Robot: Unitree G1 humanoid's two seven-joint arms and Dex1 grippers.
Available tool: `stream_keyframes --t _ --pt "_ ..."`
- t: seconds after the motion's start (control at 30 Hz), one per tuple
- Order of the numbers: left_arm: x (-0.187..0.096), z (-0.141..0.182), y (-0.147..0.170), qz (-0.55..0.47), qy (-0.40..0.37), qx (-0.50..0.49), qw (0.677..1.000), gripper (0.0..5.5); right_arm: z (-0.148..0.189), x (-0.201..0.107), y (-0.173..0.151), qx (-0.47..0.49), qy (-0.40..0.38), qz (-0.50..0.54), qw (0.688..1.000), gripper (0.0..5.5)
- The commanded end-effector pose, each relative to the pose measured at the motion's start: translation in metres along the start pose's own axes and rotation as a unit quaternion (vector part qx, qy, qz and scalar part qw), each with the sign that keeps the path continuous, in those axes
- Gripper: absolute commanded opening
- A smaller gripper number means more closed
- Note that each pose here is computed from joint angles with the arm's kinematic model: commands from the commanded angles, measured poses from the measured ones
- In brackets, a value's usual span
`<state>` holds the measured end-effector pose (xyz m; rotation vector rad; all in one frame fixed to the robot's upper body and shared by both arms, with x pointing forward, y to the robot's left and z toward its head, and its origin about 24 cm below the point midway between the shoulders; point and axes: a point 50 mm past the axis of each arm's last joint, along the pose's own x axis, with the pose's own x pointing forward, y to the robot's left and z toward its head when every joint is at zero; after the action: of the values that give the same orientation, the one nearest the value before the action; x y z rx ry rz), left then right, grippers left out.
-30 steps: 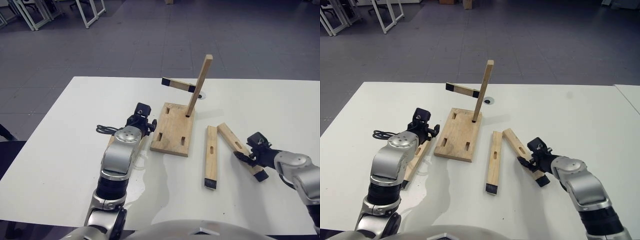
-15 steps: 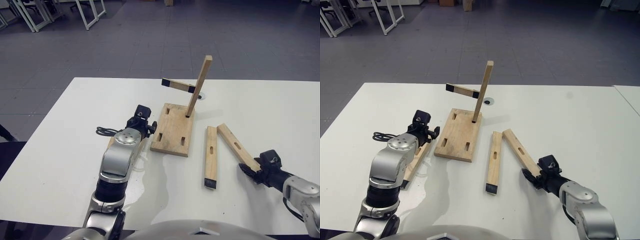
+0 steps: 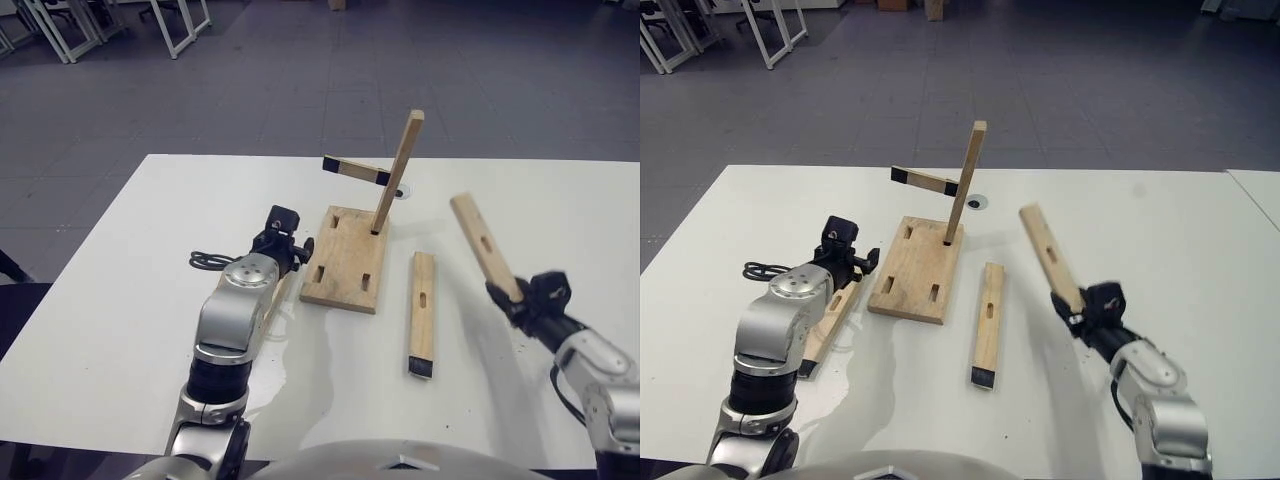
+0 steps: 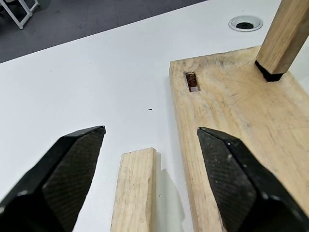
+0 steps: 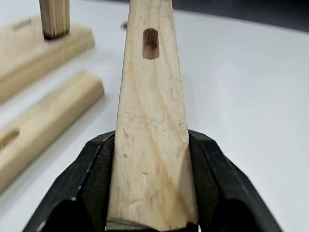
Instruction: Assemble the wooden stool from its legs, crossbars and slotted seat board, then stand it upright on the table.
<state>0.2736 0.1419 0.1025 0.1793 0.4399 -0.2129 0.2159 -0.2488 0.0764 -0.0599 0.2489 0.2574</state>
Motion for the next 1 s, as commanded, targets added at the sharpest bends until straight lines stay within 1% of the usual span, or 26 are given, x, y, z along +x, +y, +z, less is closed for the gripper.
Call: stream_keyframes --t 0.03,0.07,0.13,0.17,0.23,0.27,0.33,0.43,0.47,0.53,0.63,0.7,0.83,1.0 --pt "-0.011 0.023 0.01 -0.079 -0.106 -0.085 0.988 3.73 0.064 0.024 0.001 0.074 -0.132 0.044 0.988 2.03" --pt "-0.016 0.027 0.01 -0.118 -0.132 -0.105 0.979 3.91 0.08 0.028 0.005 0.094 -0.16 0.071 0.98 2.03" --pt "-0.031 0.037 0.008 -0.217 -0.179 -0.158 0.946 4.32 0.111 0.032 0.018 0.117 -0.201 0.153 0.961 2.03" --pt "-0.039 0.041 0.005 -0.269 -0.196 -0.188 0.924 4.46 0.123 0.034 0.027 0.118 -0.21 0.208 0.948 2.03" --pt "-0.051 0.045 -0.001 -0.352 -0.212 -0.233 0.881 4.86 0.138 0.039 0.045 0.128 -0.208 0.309 0.919 2.03" --pt "-0.055 0.046 -0.003 -0.381 -0.214 -0.254 0.863 5.01 0.142 0.042 0.05 0.142 -0.205 0.345 0.905 2.03" --pt "-0.059 0.043 -0.006 -0.413 -0.206 -0.283 0.841 5.44 0.143 0.048 0.056 0.171 -0.196 0.393 0.882 2.03" --pt "-0.068 0.045 -0.017 -0.464 -0.202 -0.303 0.807 5.45 0.137 0.053 0.071 0.204 -0.161 0.48 0.838 2.03" --pt "-0.07 0.046 -0.019 -0.475 -0.205 -0.314 0.796 5.45 0.132 0.053 0.076 0.219 -0.142 0.516 0.816 2.03" --pt "-0.069 0.049 -0.019 -0.48 -0.205 -0.333 0.785 5.45 0.124 0.053 0.081 0.234 -0.116 0.559 0.787 2.03" --pt "-0.065 0.051 -0.018 -0.481 -0.193 -0.349 0.781 5.45 0.116 0.051 0.088 0.239 -0.086 0.606 0.754 2.03" --pt "-0.066 0.052 -0.018 -0.488 -0.192 -0.36 0.772 5.45 0.113 0.049 0.09 0.239 -0.073 0.624 0.74 2.03" --pt "-0.071 0.056 -0.022 -0.509 -0.194 -0.371 0.752 5.45 0.104 0.05 0.092 0.237 -0.044 0.647 0.723 2.03" --pt "-0.076 0.058 -0.024 -0.522 -0.189 -0.36 0.75 5.45 0.104 0.05 0.097 0.238 -0.034 0.668 0.704 2.03"
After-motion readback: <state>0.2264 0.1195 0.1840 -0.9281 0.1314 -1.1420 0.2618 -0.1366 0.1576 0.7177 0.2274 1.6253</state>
